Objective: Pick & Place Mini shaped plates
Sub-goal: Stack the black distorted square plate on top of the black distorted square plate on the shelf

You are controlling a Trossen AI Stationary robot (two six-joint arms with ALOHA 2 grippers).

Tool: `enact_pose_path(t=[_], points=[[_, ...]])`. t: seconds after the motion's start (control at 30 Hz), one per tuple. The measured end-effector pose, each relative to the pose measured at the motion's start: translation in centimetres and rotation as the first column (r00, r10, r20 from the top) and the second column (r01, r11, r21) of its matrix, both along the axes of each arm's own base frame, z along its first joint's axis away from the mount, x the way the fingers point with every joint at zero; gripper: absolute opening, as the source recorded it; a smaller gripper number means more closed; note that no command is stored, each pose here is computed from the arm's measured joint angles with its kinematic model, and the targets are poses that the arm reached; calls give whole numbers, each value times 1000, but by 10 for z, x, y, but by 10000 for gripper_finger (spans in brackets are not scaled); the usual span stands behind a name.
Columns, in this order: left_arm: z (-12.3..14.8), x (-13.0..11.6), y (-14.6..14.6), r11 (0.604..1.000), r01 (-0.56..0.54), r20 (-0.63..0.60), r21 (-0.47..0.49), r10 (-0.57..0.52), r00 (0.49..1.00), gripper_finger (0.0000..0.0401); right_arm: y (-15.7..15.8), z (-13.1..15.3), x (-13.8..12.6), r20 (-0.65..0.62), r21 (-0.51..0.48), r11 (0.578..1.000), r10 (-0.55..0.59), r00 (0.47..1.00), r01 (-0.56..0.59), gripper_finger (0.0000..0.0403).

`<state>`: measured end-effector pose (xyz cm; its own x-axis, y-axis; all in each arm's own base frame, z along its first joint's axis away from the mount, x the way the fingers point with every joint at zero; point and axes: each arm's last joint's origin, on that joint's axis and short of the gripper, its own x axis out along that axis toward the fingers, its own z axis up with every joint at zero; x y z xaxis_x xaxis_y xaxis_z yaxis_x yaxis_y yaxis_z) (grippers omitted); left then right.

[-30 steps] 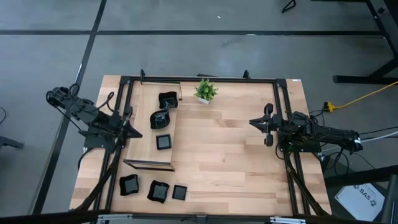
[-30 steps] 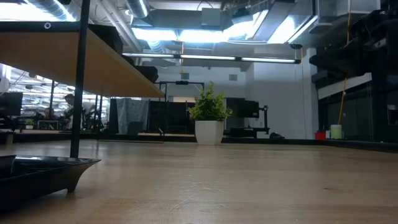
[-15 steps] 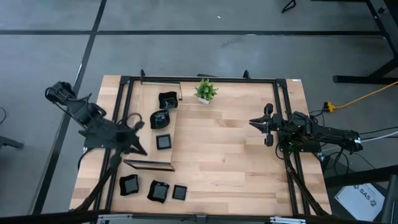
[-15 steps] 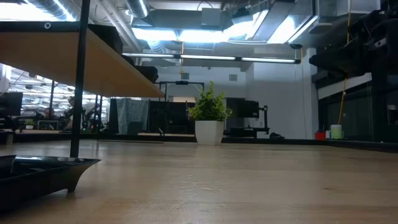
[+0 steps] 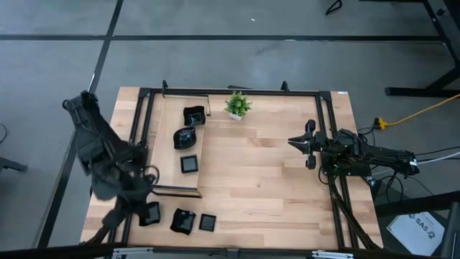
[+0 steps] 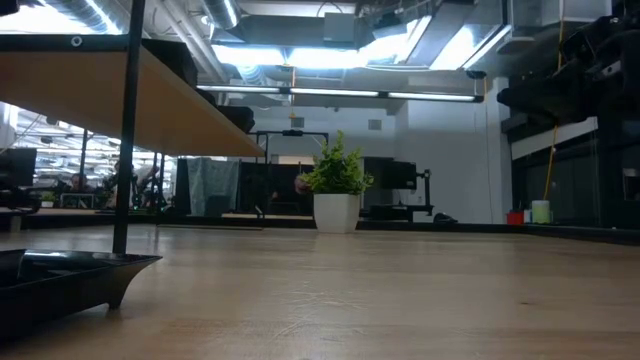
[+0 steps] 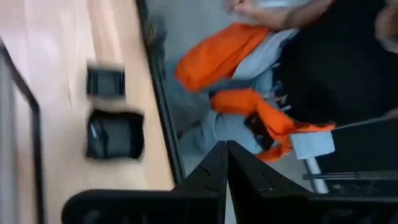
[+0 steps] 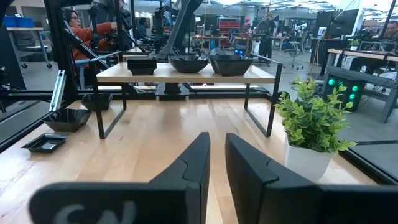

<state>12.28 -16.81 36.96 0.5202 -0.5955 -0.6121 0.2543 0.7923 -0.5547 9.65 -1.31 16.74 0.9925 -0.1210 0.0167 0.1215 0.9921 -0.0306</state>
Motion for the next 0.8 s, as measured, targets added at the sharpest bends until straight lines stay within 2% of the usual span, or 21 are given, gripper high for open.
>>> enact_pose_path(t=[0.13, 0.3, 0.53, 0.8], points=[[-20, -5, -29, 997, -72, -188, 2, 71, 980, 3, 0, 0, 0, 0, 0, 1000, 0, 1000, 0, 53], [-48, -13, -64, 986, -160, -372, 49, 166, 913, 3, 0, 0, 0, 0, 0, 1000, 0, 1000, 0, 53], [-85, -19, -98, 955, -255, -463, 153, 297, 835, 3, 0, 0, 0, 0, 0, 1000, 0, 1000, 0, 53], [-114, -16, -117, 925, -305, -581, 228, 381, 719, 3, 0, 0, 0, 0, 0, 1000, 0, 1000, 0, 53]])
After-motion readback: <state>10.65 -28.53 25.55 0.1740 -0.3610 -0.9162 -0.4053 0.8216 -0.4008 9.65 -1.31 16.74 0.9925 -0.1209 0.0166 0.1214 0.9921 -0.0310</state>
